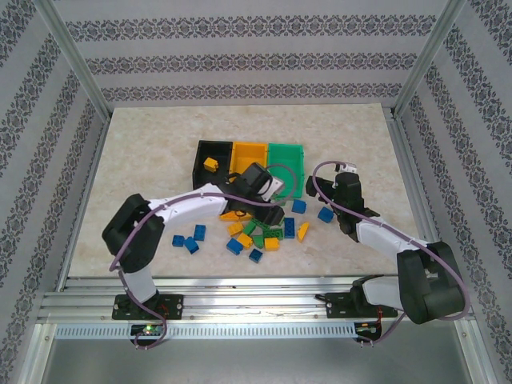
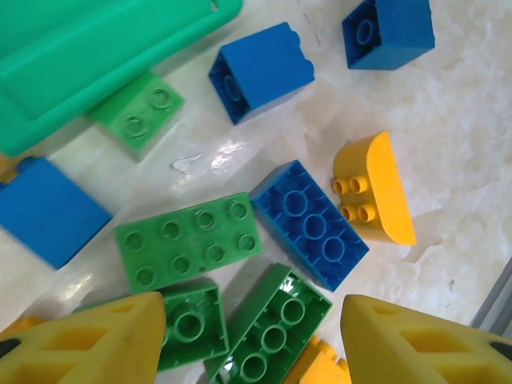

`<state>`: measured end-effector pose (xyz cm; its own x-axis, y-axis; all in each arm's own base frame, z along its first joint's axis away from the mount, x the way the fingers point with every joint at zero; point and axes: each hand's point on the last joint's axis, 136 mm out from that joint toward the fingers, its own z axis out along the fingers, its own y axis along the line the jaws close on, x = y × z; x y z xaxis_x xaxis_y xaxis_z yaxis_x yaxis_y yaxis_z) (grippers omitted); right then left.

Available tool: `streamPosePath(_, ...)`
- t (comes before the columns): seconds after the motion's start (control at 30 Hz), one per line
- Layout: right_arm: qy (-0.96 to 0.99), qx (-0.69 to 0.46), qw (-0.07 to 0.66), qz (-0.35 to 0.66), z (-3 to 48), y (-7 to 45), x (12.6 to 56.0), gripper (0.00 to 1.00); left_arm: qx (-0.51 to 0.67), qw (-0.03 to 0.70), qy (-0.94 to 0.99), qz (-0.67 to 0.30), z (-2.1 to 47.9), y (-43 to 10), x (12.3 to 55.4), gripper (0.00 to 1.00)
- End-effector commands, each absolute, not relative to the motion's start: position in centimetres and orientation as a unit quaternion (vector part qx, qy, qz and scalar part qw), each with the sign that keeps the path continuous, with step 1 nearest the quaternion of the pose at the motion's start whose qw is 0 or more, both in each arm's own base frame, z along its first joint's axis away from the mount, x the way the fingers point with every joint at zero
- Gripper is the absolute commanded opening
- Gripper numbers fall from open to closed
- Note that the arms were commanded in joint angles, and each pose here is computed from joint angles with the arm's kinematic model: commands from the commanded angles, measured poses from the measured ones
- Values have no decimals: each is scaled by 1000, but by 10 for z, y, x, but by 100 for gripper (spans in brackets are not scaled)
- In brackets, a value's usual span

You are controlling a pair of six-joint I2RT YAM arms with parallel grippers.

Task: Sort the legos into containers by color
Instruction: Pick up the lego from the middle-left of the table.

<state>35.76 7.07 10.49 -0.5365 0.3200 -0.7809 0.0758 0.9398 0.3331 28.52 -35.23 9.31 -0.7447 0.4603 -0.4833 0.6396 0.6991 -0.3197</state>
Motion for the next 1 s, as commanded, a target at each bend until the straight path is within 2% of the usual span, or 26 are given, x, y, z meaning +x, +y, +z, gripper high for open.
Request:
streamPosePath(0.0, 862, 124, 470, 146, 105, 70, 356, 98, 331, 161, 909, -196, 77, -351, 278, 61)
streamPosePath(0.07, 862, 125, 470, 147, 105, 70, 356, 98, 342, 154, 909, -183, 72, -355, 276, 65)
streamPosePath(0.2, 861, 126, 469, 147, 105, 70, 356, 98, 332, 162, 918, -144, 68, -351, 284, 67)
streamPosePath(0.3, 862, 127, 468, 149, 104, 70, 355, 98, 324, 165, 919, -151, 69, -355, 285, 67)
streamPosePath(0.63, 861, 129, 471, 142, 105, 67, 355, 98, 287, 173, 935, -113, 75, -371, 283, 65)
streamPosePath(0.97, 859, 137, 473, 142, 105, 62, 353, 98, 226, 149, 957, -104, 58, -384, 280, 62)
